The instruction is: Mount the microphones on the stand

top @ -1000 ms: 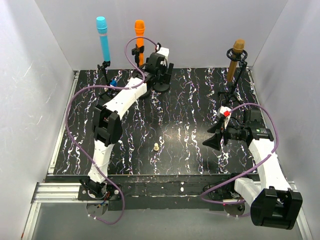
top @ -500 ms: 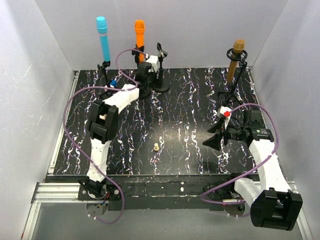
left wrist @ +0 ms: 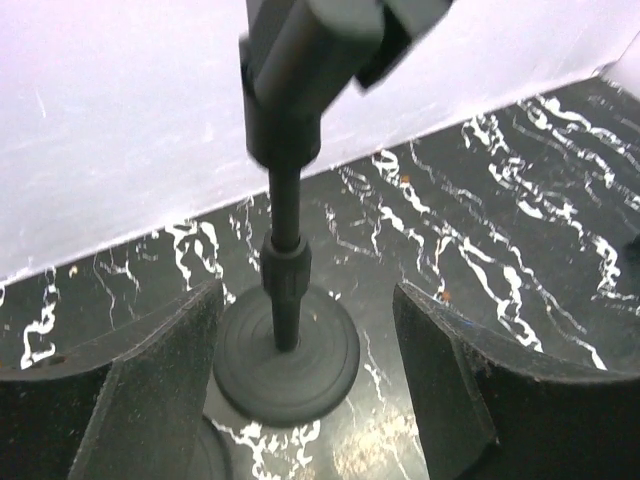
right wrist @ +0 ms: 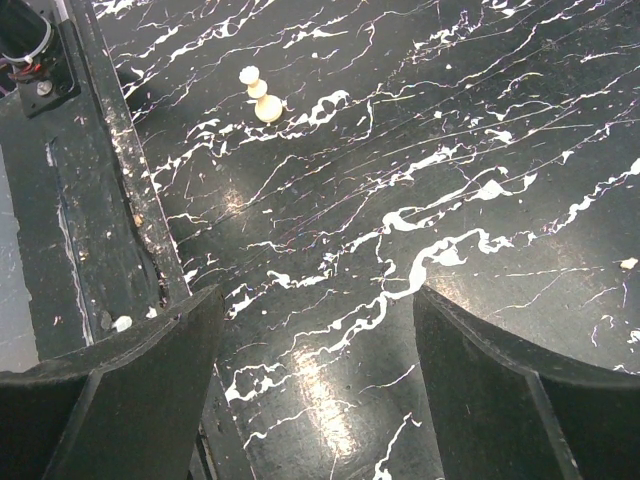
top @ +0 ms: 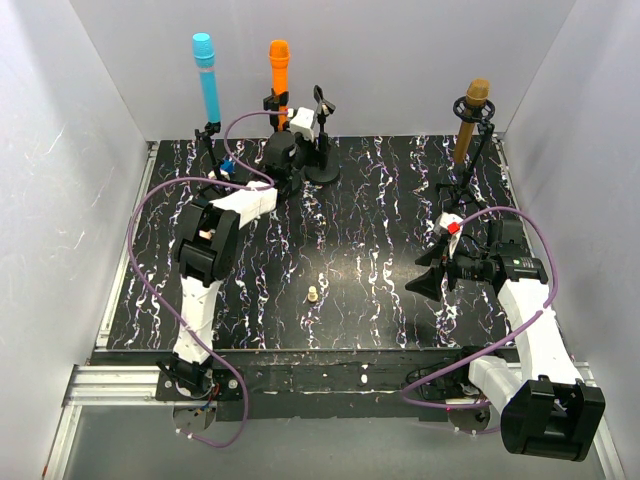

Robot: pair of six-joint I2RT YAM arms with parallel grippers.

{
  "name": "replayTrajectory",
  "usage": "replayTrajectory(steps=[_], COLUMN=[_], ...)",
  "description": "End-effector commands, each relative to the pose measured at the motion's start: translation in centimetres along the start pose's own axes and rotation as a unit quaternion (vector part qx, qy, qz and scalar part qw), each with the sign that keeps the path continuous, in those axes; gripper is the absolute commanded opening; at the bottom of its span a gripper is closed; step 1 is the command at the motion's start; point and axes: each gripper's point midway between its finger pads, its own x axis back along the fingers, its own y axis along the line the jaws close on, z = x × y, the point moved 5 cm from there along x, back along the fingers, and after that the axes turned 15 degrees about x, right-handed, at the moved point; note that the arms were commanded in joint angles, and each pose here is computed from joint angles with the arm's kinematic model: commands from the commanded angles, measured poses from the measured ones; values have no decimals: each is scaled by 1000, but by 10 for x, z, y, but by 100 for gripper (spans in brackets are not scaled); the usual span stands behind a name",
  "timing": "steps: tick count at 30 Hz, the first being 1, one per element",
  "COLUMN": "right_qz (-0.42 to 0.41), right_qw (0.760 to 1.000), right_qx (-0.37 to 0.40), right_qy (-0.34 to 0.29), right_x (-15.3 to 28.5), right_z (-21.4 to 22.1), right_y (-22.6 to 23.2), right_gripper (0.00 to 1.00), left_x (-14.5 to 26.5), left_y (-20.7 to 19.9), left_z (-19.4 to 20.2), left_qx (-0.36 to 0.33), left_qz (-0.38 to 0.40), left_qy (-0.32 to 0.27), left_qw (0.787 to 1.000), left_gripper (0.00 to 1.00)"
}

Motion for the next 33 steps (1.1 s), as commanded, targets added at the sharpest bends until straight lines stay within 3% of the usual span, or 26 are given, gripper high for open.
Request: replayTrajectory(steps=[1,8,12,20,25,33], right_qz=[7,7,7,7,7,8], right_qw=[1000,1000,1000,1000,1000,1000], right_qx=[21,21,21,17,18,18], right_qy=[-8,-6,-6,-3,-2,0], right_x=[3,3,3,3,2,3], right_z=[-9,-8,-9,-7,-8,-7], right_y=[-5,-5,-6,-7,-8,-7], right_gripper=[83,83,83,83,83,83], left_x=[-9,-28,-37,-49,-47,-6], left_y=[-17,-13,-13,-12,-17,-58], left_z=[-44,-42,-42,-42,-46,-67], left_qx=[-14,-15,-9,-6,-19,-29], left_qz=[39,37,38,43,59,181], left_qy=[-74,-85,-90,-100,-101,-96], left_qw=[996,996,995,994,993,978], left_gripper=[66,54,52,24,0,0])
